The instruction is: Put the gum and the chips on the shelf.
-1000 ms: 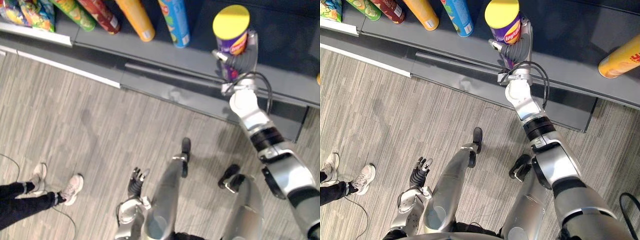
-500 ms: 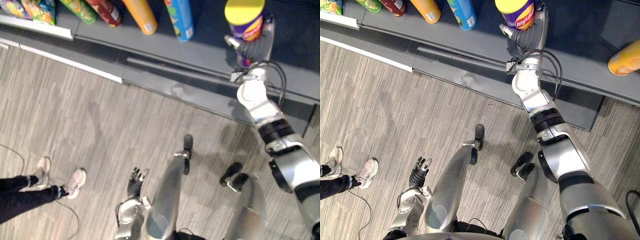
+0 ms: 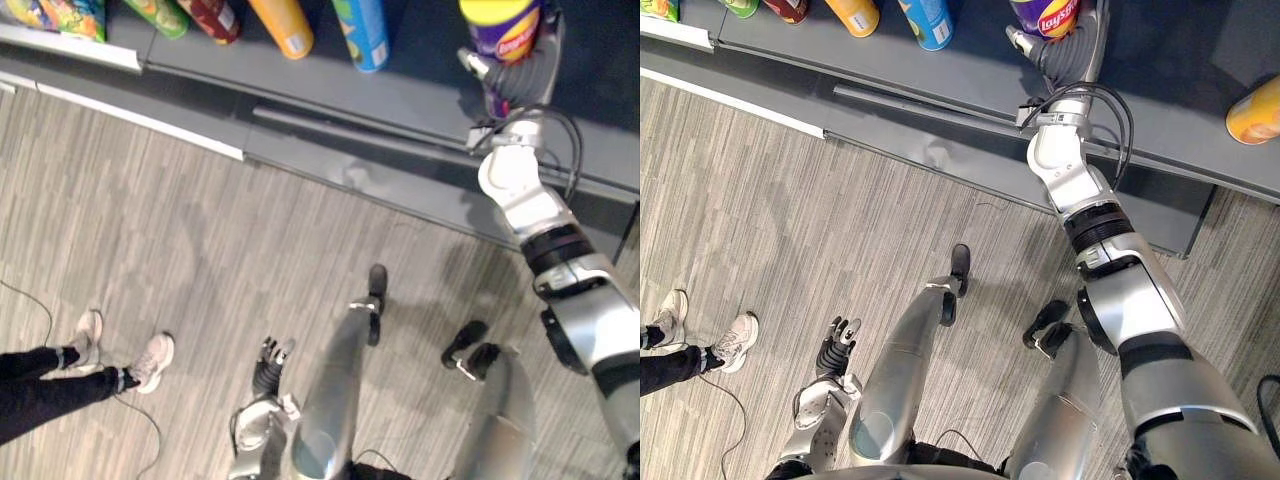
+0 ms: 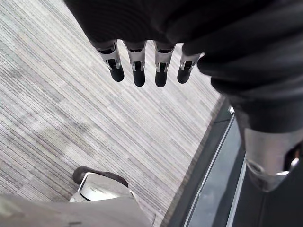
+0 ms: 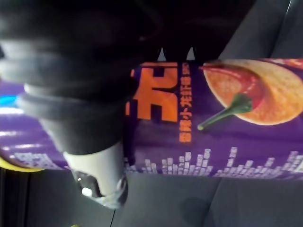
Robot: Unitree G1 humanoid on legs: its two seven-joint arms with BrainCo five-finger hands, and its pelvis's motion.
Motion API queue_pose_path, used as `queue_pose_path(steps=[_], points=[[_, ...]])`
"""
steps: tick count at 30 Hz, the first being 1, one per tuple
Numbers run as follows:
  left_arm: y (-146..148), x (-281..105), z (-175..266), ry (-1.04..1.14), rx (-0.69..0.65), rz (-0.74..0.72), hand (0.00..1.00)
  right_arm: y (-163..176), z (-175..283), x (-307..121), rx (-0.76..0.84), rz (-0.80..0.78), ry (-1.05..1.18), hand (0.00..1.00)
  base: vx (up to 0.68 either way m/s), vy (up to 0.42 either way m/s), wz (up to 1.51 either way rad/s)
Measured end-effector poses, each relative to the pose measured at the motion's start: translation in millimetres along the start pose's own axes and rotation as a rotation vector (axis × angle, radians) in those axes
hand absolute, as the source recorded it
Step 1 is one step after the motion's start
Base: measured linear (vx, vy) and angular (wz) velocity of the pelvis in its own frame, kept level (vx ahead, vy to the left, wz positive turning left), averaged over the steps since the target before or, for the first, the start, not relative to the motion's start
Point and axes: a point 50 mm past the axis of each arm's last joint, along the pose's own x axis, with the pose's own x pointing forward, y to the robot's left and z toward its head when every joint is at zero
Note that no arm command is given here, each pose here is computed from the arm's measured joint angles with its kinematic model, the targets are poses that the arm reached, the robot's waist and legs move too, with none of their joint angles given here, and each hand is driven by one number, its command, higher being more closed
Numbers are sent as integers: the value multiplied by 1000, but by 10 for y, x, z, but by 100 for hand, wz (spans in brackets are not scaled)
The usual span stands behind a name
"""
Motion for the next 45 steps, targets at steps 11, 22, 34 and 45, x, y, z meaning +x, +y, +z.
queue_pose_path(steps=[11, 22, 34, 45], points=[[11, -1, -3, 1, 3, 2, 0, -52, -212, -98, -39, 10, 87, 0, 27, -63, -4], [31, -6, -28, 10, 8, 12, 0, -54, -289, -166, -20, 26, 128, 0, 15, -66, -1], [90, -24, -55, 24, 42, 12, 0, 13, -410, -334, -15, 68, 178, 0, 33, -72, -5], [199, -44, -87, 38, 61, 53, 0, 83, -568, -546, -21, 139, 254, 0, 27, -78, -10]])
